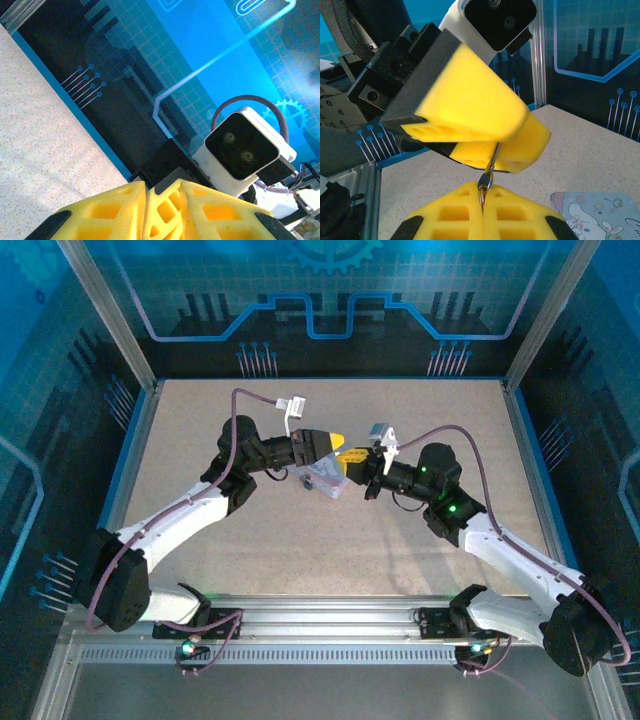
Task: Unlock the padlock with the key
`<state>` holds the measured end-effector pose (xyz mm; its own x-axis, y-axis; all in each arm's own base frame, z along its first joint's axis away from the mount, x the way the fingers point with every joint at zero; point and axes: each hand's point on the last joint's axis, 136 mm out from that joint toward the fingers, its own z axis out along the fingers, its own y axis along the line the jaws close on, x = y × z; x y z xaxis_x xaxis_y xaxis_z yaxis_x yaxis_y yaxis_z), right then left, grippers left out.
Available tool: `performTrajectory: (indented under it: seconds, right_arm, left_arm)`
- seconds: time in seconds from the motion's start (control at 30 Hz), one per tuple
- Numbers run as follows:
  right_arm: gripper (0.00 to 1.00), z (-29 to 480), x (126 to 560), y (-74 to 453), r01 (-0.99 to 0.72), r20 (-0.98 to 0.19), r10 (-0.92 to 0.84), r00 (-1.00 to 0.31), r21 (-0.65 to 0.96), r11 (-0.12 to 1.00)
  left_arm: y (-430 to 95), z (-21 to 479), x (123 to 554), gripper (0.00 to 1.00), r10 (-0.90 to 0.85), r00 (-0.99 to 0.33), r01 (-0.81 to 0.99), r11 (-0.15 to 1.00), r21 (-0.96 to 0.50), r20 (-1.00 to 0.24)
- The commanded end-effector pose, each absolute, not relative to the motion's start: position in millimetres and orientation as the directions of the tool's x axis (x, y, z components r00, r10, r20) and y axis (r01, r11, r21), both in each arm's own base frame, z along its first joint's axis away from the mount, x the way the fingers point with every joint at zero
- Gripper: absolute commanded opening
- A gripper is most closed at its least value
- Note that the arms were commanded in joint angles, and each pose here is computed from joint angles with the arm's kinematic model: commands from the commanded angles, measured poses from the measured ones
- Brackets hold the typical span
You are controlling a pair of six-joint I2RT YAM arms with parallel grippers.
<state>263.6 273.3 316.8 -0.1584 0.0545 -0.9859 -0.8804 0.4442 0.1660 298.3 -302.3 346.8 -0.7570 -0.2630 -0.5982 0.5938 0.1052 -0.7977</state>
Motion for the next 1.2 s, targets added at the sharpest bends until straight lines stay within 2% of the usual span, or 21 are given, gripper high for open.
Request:
performTrajectory:
  seconds: [0.0, 0.33, 0.53, 0.77, 0.93, 1.17]
  right_arm:
    - [0.0, 339.9, 265.4, 274.2, -0.881, -0.987, 0.105, -0.121, 0.156, 0.446]
    - [0.0, 339.5, 266.6, 274.3, -0.878, -0.985, 0.106, -0.137, 0.171, 0.448]
    - [0.09, 332.0, 262.3, 269.8, -0.876, -0.979, 0.093, -0.182, 0.205, 0.437]
    - [0.32, 331.7, 253.9, 259.2, -0.88, -0.972, 0.108, -0.207, 0.233, 0.413]
    - [0.37, 343.1, 253.2, 250.2, -0.878, -0.952, 0.175, -0.249, 0.299, 0.374]
    - [0.37, 347.5, 250.7, 255.9, -0.868, -0.913, 0.19, -0.36, 0.403, 0.291]
  left_arm:
    - [-306.0, 347.1, 292.1, 0.23, -0.241, -0.745, 0.622, 0.086, -0.778, -0.622]
    - [-305.6, 346.7, 292.3, 0.0, -0.242, -0.74, 0.626, 0.093, -0.774, -0.627]
    - [-305.0, 347.5, 291.7, 0.0, -0.241, -0.732, 0.634, 0.103, -0.767, -0.637]
    - [-303.5, 351.8, 289.7, 0.0, -0.234, -0.711, 0.656, 0.12, -0.745, -0.663]
    - [-302.8, 352.6, 289.0, 0.0, -0.224, -0.697, 0.669, 0.136, -0.73, -0.681]
    - [-302.4, 352.8, 289.1, 0.0, -0.223, -0.692, 0.673, 0.146, -0.725, -0.687]
